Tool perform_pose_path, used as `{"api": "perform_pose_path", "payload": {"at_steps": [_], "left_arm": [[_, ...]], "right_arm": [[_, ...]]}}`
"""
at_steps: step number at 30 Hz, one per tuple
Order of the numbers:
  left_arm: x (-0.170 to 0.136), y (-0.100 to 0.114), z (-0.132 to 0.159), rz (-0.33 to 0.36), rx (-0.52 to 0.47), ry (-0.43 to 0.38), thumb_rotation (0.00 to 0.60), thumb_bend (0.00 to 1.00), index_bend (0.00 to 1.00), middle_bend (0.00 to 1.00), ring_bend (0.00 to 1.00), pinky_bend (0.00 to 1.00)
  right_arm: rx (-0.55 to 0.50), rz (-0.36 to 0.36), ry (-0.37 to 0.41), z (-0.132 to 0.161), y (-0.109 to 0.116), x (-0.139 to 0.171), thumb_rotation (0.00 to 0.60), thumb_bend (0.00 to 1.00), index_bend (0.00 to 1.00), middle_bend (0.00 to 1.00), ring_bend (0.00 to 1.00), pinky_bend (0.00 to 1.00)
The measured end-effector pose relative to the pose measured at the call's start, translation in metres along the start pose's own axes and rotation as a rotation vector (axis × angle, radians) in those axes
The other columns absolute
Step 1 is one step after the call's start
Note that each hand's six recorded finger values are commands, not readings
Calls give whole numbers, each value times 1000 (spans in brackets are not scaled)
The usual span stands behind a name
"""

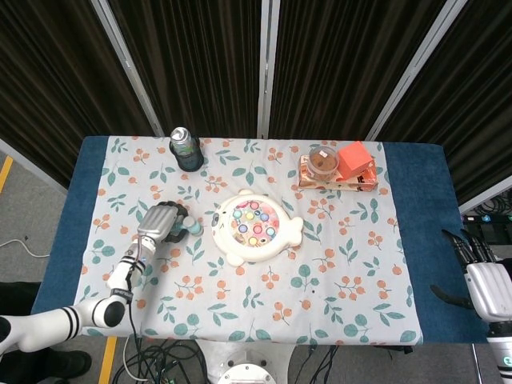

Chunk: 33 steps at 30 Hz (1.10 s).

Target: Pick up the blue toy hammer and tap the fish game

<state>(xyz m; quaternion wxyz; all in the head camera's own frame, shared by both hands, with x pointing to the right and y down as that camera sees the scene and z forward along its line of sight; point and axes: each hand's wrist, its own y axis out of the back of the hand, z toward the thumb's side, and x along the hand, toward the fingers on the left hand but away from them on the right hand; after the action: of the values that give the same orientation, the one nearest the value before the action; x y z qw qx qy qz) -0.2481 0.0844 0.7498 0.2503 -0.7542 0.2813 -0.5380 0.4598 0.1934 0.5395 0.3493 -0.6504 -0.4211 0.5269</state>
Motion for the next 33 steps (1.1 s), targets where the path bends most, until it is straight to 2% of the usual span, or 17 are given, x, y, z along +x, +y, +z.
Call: {"api": "perform_pose_path", "payload": {"at_steps": [4, 10, 20, 26, 33], "left_arm": [[0, 2, 0, 13, -5, -6, 600, 479, 552, 366, 255, 242], [-1, 11, 0, 42, -3, -32, 600, 536, 583, 422, 310, 342], [-7, 40, 4, 89, 37, -124, 600, 579, 626, 535, 428, 499], [-7, 53, 19, 103, 62, -211, 600, 597, 646, 572, 469, 560], [8, 65, 52, 95, 90, -299, 600, 628, 669, 608, 518, 601]], "right_arm": [[1, -2, 0, 1, 1, 1, 600, 50, 47, 170, 0, 70], [5, -10, 2, 3, 3, 4, 600, 50, 47, 175, 0, 69], [17, -24, 11, 7, 7, 11, 600, 49, 46, 181, 0, 69], [23, -33, 12, 8, 9, 15, 600, 50, 46, 184, 0, 69], [21, -28, 10, 9, 7, 17, 600, 49, 47, 187, 0, 69]]}}
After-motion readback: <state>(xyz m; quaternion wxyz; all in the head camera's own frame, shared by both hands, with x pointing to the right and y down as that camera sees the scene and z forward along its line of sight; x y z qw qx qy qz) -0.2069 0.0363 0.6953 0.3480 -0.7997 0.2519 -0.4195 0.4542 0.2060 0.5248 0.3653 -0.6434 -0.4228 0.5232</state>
